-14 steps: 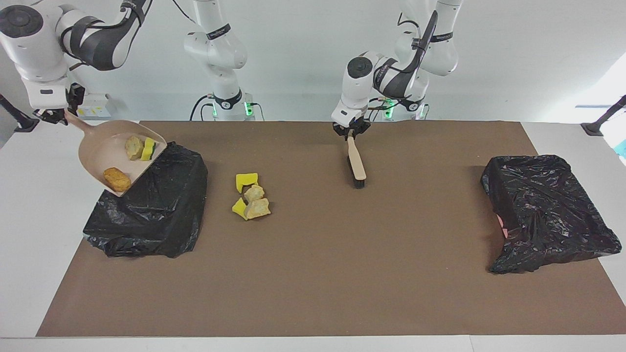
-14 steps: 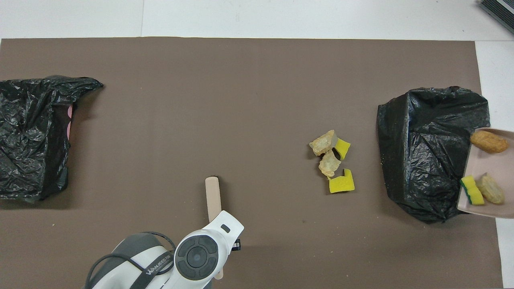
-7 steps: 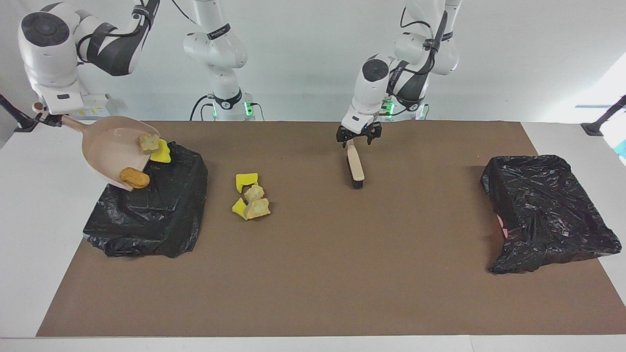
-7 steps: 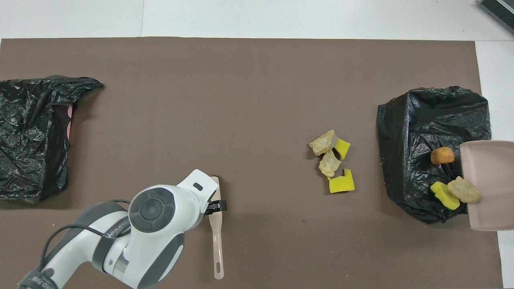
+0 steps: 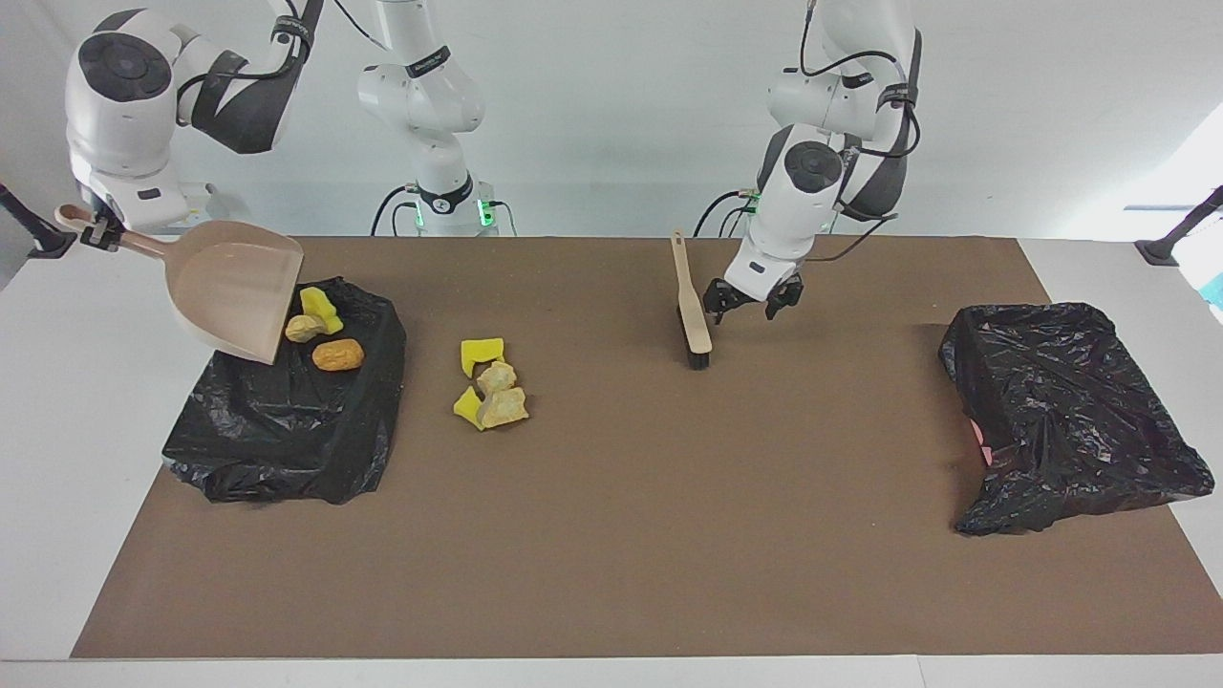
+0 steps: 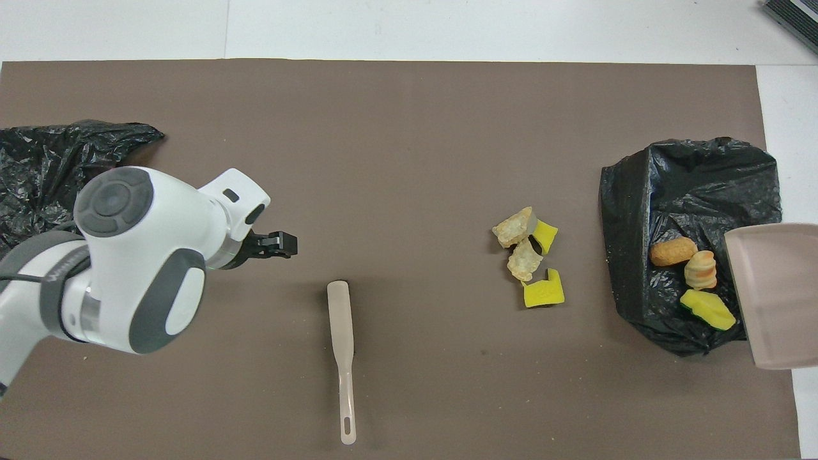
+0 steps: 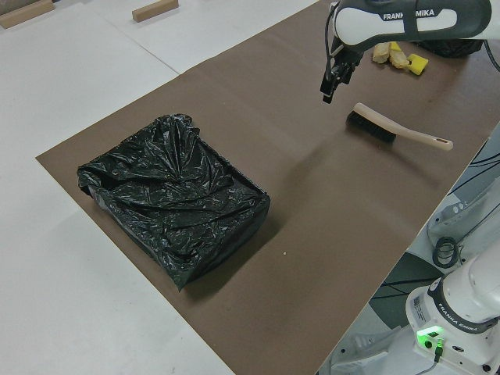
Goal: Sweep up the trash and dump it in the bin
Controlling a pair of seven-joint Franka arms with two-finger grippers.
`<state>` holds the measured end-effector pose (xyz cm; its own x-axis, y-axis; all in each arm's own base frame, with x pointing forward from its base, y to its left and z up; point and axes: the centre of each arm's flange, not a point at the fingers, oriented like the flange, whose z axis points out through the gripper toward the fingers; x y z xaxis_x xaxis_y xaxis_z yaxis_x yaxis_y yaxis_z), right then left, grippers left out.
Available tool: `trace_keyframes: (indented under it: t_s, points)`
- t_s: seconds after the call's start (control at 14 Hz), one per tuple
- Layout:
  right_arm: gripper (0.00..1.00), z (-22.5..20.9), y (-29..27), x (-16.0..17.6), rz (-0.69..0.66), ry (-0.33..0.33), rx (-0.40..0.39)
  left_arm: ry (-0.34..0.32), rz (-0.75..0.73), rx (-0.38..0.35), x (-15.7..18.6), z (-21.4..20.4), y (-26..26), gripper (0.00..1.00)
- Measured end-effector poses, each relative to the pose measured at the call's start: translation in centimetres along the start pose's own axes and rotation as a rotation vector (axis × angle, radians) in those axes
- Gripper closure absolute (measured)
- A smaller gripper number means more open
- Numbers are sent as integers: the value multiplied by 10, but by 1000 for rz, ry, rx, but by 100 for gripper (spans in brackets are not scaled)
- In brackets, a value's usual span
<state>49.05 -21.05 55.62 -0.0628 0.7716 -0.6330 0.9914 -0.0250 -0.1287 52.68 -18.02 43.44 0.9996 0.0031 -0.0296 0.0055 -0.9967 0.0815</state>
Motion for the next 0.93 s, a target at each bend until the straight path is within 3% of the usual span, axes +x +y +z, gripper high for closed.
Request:
trace_keyframes:
  t_s: [0.36,0.5,0.71,0.93]
  points:
    - [68,-33,-16,-38,85,-10,38,-20,70,-7,30,-71,-84,0]
    - [68,-60,-24,-46,164,14,40,-24,71,-10,32,-103,-103,0]
    - [68,-107,-28,-6,353,130,62,-14,53,-12,33,-144,-117,0]
    - [68,-159,-20,68,612,284,81,-11,57,17,32,-151,-119,0]
